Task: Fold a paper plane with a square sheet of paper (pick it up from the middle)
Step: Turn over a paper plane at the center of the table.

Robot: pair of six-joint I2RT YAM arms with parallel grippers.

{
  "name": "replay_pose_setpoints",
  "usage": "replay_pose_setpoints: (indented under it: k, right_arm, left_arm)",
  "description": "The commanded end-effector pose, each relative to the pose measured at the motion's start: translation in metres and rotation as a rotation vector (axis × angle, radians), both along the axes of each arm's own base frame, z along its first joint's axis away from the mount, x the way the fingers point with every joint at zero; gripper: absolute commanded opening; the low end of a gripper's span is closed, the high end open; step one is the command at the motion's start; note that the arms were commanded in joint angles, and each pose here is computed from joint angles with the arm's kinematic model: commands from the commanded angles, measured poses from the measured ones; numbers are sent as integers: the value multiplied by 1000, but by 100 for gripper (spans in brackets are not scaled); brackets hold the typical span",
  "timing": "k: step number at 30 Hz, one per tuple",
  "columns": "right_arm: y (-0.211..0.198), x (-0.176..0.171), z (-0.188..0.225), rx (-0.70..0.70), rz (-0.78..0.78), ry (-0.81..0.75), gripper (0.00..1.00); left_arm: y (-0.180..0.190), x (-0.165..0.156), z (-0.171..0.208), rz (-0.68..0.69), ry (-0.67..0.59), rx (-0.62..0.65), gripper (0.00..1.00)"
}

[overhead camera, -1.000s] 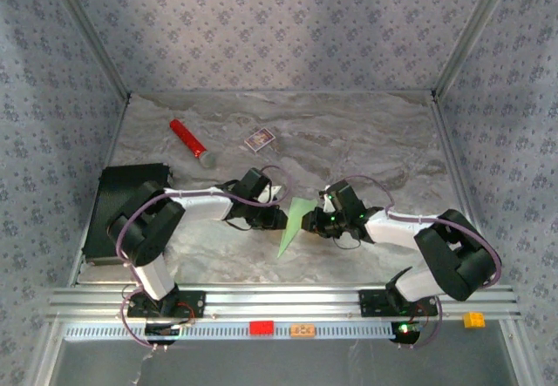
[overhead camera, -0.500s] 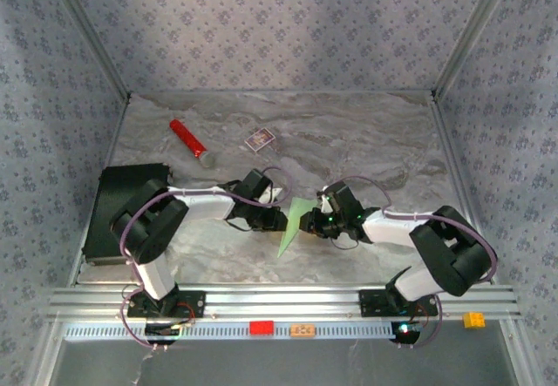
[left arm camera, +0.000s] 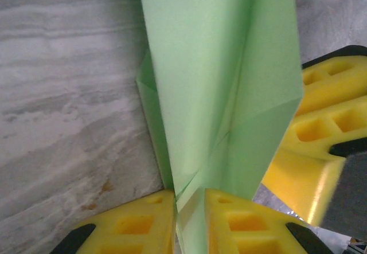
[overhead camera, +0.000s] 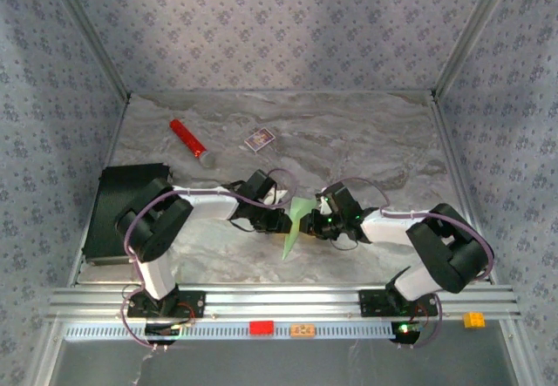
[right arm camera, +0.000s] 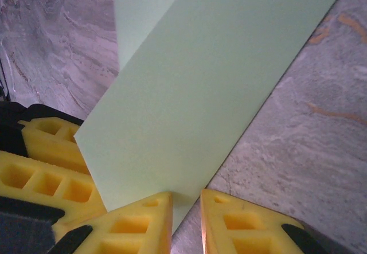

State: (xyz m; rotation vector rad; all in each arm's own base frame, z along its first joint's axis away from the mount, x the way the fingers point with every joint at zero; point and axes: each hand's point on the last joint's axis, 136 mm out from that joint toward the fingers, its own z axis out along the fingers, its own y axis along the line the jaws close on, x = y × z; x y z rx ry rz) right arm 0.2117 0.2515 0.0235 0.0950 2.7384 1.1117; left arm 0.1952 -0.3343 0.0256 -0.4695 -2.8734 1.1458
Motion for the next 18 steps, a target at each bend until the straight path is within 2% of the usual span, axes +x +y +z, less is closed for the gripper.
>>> replay_pose_setpoints:
  k: [1,13,18]
  right_arm:
    - [3,-14,-6,7,32,46,22]
    - [2,-15,-9,13,22,51,21]
    - [1,-13,-8,14,16,43,21]
  left_arm:
    - [-10,-1,4,-32,3,-46,19]
    - [-17,-7,1,-54,22,-61,19]
    - [-19,-5,10,-54,-5,-77,12]
